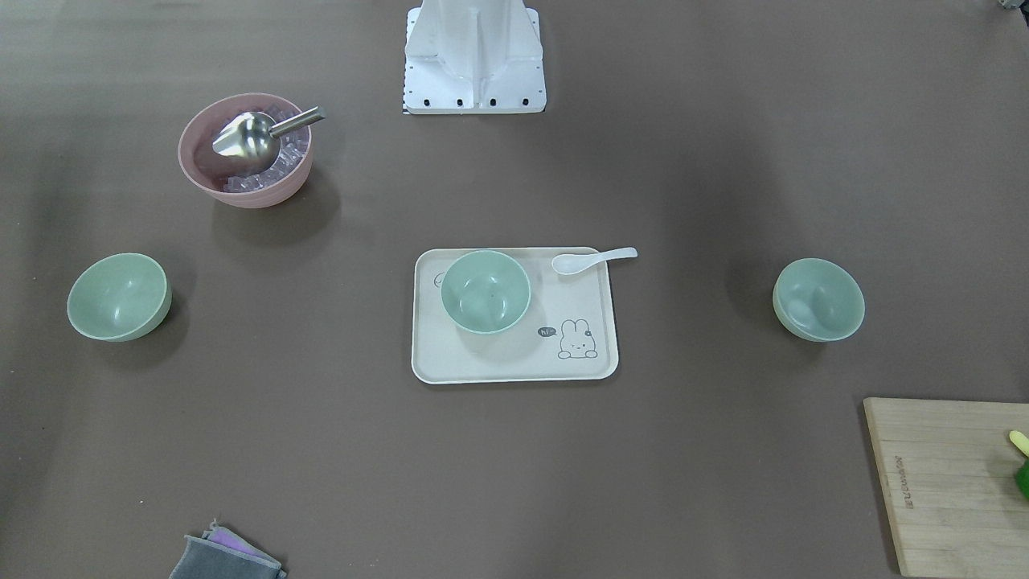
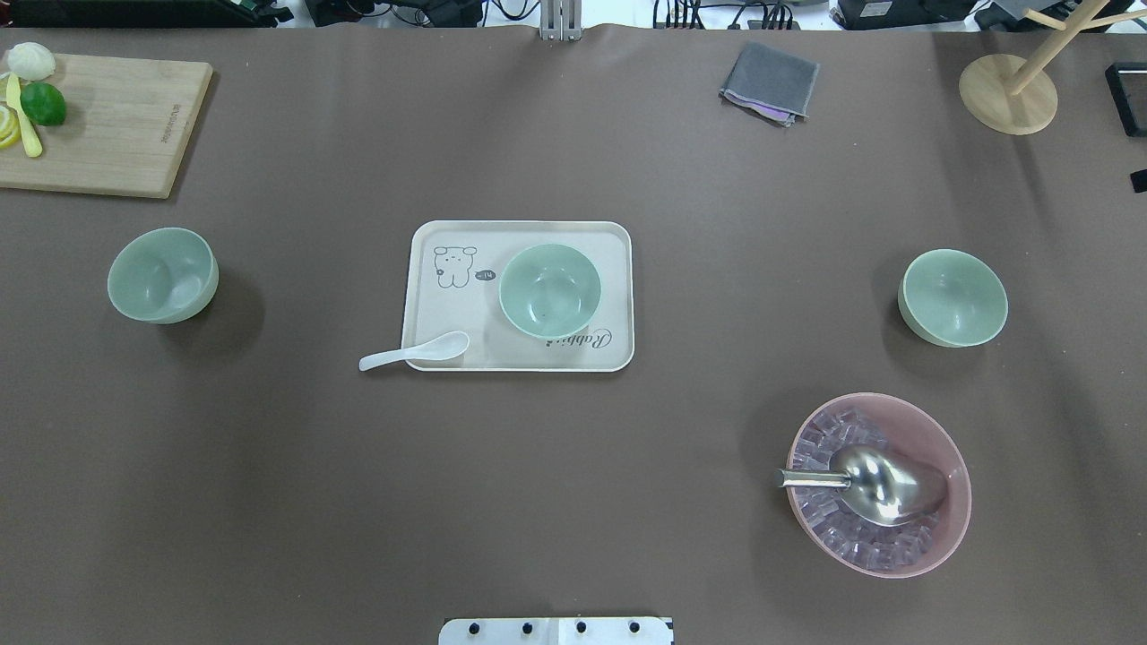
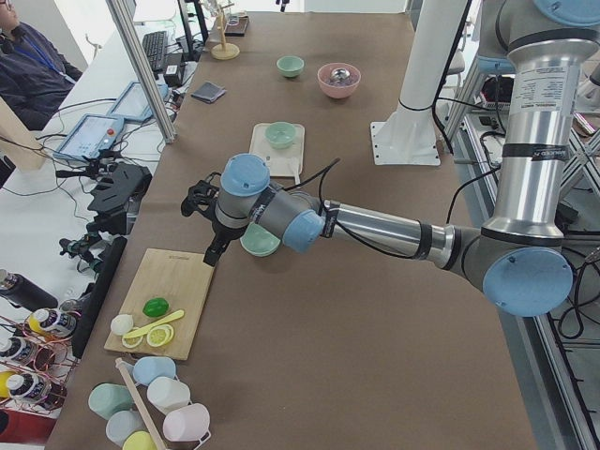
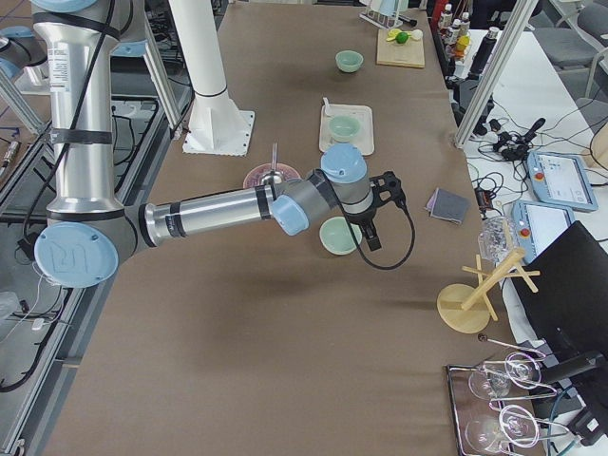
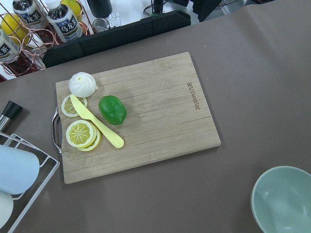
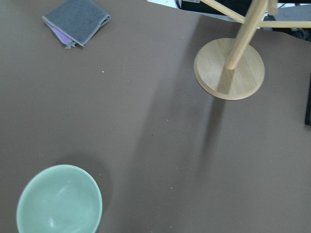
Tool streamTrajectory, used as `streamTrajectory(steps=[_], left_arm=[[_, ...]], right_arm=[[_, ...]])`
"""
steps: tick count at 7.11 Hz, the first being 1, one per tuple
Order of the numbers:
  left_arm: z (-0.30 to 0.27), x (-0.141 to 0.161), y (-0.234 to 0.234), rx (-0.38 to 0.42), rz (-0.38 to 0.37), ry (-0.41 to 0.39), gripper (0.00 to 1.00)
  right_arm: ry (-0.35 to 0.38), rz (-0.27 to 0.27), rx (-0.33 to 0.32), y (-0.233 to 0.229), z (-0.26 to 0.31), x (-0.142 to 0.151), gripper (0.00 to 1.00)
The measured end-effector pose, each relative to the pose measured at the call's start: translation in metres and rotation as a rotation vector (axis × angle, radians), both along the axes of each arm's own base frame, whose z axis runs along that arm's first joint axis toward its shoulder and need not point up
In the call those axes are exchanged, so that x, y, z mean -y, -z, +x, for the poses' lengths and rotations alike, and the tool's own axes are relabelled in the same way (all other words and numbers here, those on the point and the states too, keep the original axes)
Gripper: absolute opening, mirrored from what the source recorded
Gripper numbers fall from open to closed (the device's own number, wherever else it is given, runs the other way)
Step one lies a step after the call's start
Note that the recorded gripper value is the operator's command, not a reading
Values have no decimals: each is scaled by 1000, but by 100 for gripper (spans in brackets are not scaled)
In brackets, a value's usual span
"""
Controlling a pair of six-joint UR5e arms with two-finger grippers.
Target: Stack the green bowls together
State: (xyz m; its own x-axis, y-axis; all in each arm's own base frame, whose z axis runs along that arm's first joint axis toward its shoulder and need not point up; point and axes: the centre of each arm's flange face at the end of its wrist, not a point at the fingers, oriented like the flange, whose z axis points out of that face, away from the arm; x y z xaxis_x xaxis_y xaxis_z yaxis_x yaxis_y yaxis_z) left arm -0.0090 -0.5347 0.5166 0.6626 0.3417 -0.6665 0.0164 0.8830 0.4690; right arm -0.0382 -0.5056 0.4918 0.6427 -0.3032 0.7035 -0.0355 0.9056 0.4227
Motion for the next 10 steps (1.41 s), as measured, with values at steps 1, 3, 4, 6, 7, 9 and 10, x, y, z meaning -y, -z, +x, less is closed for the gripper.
streamTrajectory(steps=[1,3,4,6,7,9,10], left_arm=[[28,3,-9,-10,-41,-27,98],[76,11,-21,-34,-150,-41,98],[97,13,-27,-41,-193,-39,98],[135,13,-40,-28,-233,-10,98],[157,12,-48,-18,-239,4,98],[190,8,-60,-5,-236,6,89],[200,7,-63,-4,-231,-1,87]], right_arm=[[-9,-53,-1,4,-37,6,100],[-34,-154,-17,-8,-87,5,100],[-58,-202,-23,-14,-102,3,100],[-86,-253,-37,-19,-127,-3,100],[-84,-260,-42,-20,-134,-5,100],[-79,-265,-49,-24,-139,-10,100],[-78,-264,-50,-23,-140,-10,100]])
